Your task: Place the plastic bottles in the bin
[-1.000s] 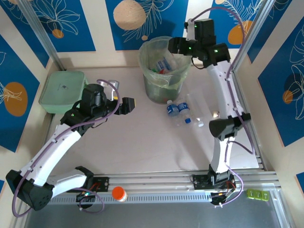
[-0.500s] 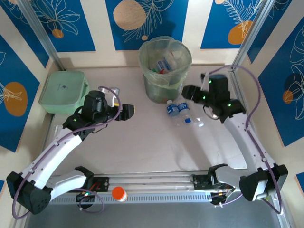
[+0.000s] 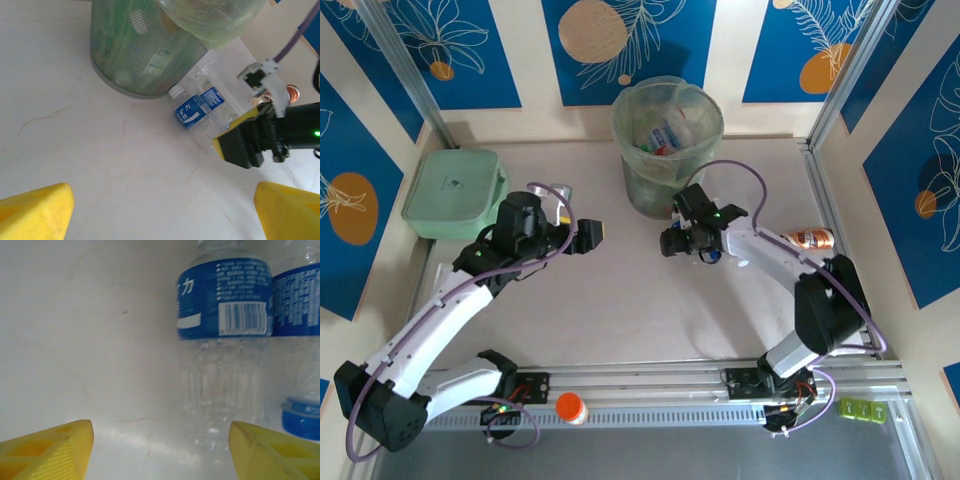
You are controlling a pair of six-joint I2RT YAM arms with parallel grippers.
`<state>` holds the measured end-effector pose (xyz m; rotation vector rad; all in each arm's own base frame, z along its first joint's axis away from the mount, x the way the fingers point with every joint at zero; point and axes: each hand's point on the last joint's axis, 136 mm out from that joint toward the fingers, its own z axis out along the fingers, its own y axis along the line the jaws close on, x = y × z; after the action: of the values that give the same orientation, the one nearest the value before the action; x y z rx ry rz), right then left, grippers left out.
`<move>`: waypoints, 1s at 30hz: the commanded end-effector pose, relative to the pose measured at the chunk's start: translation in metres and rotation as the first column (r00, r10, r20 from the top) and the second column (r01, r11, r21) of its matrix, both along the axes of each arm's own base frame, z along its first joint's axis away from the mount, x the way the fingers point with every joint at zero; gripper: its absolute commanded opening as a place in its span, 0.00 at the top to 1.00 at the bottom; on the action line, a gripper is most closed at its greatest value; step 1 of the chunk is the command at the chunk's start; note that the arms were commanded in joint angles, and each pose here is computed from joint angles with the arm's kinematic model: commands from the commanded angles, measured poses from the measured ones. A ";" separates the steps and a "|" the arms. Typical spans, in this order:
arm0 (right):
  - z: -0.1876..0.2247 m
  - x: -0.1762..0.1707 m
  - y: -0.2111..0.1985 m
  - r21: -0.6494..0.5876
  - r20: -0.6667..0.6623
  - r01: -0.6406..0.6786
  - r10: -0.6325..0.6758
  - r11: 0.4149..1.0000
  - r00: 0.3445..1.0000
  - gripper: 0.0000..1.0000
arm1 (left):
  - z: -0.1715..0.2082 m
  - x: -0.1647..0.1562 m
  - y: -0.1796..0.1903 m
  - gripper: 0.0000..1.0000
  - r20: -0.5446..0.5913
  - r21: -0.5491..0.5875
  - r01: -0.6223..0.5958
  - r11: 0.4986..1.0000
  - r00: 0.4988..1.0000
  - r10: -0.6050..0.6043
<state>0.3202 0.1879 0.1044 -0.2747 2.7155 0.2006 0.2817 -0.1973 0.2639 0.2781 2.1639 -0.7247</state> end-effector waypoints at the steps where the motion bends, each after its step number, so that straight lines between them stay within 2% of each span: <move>1: -0.003 0.008 -0.017 -0.137 0.008 -0.020 0.022 0.990 1.000 0.26 | 0.009 -0.003 -0.002 0.08 0.036 -0.021 0.015 1.000 0.999 -0.014; 11: -0.022 0.033 -0.015 -0.188 -0.045 -0.026 0.018 0.982 0.999 0.23 | 0.010 -0.004 -0.003 0.08 0.038 -0.024 0.025 0.999 0.999 -0.024; 21: -0.056 0.033 -0.014 -0.235 -0.113 -0.046 0.020 0.971 0.993 0.23 | 0.011 -0.005 -0.002 0.08 0.045 -0.021 0.023 1.000 0.999 -0.022; 30: -0.065 0.029 -0.009 -0.206 -0.135 -0.037 0.009 0.978 0.991 0.25 | 0.012 -0.004 -0.002 0.08 0.048 -0.018 0.022 1.000 0.999 -0.021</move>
<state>0.3526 0.1745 0.0488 -0.3660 2.8445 -0.0851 0.2811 -0.1970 0.2706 0.2796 2.1373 -0.7310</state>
